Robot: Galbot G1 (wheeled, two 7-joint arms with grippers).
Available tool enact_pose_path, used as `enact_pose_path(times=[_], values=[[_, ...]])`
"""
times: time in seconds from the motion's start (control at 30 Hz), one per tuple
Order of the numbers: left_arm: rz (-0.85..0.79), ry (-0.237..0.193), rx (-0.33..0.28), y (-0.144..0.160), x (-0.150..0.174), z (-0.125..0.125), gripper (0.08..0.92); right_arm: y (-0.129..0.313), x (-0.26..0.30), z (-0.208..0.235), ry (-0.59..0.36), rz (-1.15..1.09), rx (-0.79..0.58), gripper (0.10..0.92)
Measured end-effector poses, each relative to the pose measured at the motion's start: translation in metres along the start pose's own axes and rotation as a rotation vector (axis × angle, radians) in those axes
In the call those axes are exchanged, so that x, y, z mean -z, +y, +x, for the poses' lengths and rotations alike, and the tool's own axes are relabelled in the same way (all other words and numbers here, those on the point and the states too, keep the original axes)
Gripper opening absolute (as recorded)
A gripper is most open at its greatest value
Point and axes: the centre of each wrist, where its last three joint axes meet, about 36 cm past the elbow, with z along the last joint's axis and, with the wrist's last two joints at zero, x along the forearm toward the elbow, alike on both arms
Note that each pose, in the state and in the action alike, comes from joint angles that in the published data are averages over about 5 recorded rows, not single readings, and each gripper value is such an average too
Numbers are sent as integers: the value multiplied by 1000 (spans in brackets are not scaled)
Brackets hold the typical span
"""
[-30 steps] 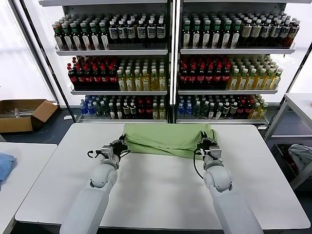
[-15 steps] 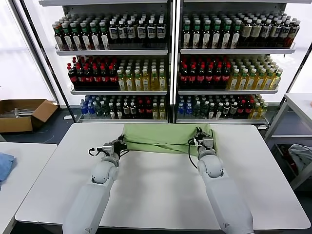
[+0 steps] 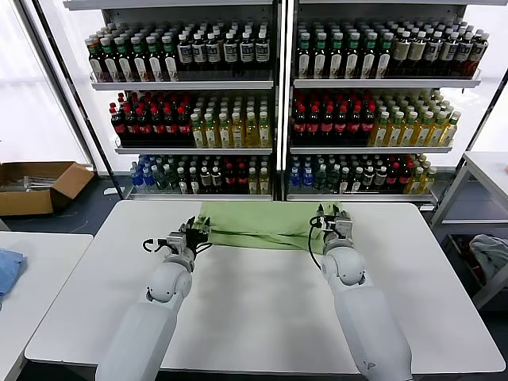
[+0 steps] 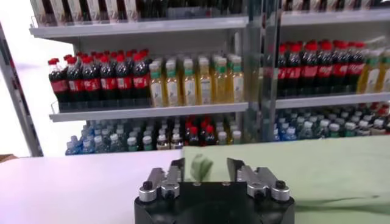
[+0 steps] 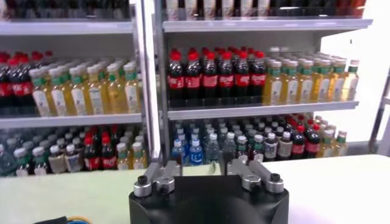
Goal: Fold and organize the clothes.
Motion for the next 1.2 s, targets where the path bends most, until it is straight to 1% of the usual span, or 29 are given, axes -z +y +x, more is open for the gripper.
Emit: enact_pose_path(times=[0.07,0.13,0.27,0.47,0.67,0.87,1.2], values=[[-2,-2,1,0,2,7,693,-3,0,9,0,0,-9,751],[-6,0,4,1,3,14,750,-7,-1,20,3,1,-18,794],[-20,19,11,5,1,28,814,-13,-6,41,13,6,-34,821],[-33,64,16,8,-6,40,823,-22,-17,63,47,21,-47,823],[-49,89,23,11,-8,42,823,-29,-26,73,79,44,-55,823],[-65,110,23,10,-12,35,823,-31,-33,75,106,53,-60,823],[-92,153,28,12,-17,15,823,-32,-46,68,161,67,-74,816]])
